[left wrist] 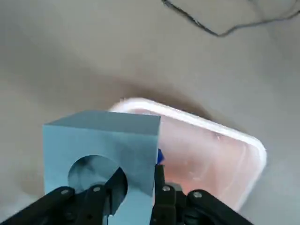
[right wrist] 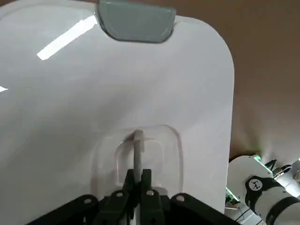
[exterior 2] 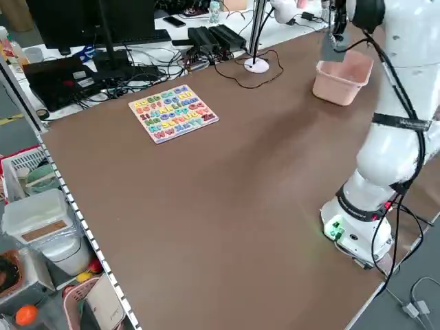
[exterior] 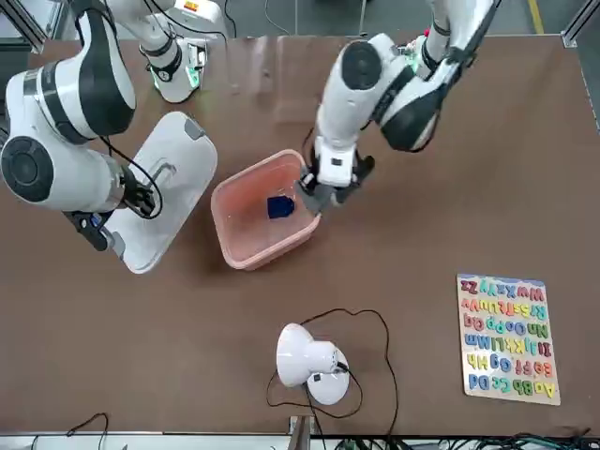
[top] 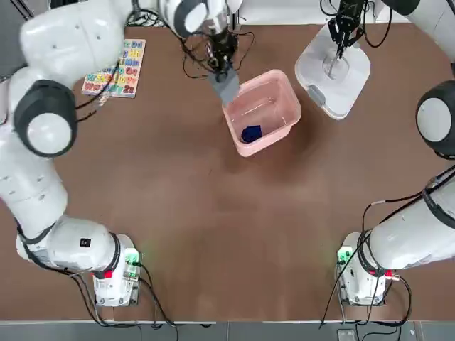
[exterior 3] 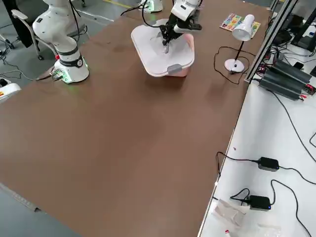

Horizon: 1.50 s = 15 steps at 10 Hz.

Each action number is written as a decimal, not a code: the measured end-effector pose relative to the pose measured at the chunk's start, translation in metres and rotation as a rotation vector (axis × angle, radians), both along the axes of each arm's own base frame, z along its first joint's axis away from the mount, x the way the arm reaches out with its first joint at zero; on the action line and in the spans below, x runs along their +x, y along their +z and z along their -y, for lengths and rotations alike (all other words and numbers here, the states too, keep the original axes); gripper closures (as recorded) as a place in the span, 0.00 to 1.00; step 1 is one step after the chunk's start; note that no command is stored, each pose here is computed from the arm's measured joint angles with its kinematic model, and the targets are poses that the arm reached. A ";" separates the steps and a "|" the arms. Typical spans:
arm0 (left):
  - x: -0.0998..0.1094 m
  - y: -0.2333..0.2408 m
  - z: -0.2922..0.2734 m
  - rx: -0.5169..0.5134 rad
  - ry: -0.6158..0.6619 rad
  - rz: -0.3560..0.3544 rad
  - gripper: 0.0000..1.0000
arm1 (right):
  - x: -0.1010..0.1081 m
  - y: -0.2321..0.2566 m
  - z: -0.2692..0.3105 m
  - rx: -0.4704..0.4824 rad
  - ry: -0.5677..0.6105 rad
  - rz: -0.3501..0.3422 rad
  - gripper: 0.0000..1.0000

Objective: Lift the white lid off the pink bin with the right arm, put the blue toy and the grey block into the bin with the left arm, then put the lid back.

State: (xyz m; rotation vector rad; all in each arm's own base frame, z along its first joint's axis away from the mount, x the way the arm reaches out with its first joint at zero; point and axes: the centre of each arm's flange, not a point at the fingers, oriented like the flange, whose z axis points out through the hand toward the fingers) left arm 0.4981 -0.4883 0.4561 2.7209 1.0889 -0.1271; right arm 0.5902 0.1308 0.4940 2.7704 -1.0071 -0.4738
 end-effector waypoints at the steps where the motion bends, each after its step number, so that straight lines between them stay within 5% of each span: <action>1: -0.003 -0.018 0.023 0.007 0.002 -0.013 0.72 | 0.000 0.000 0.000 0.000 0.000 0.000 0.93; 4: -0.034 -0.060 0.077 0.044 0.029 0.010 0.72 | 0.000 0.000 0.001 0.000 -0.001 0.000 0.93; 6: -0.034 -0.057 0.082 0.021 0.047 0.025 0.70 | 0.000 0.000 0.001 0.000 -0.001 0.000 0.93; 9: -0.022 -0.053 0.074 0.015 0.053 0.039 0.30 | 0.001 0.000 0.005 0.000 -0.009 0.000 0.93; 11: -0.005 -0.044 0.056 0.048 0.022 0.058 0.01 | 0.002 0.000 0.007 -0.005 -0.028 0.003 0.93; 15: 0.058 0.018 -0.076 0.232 -0.107 0.021 0.00 | 0.007 0.000 -0.007 -0.019 -0.189 0.050 0.93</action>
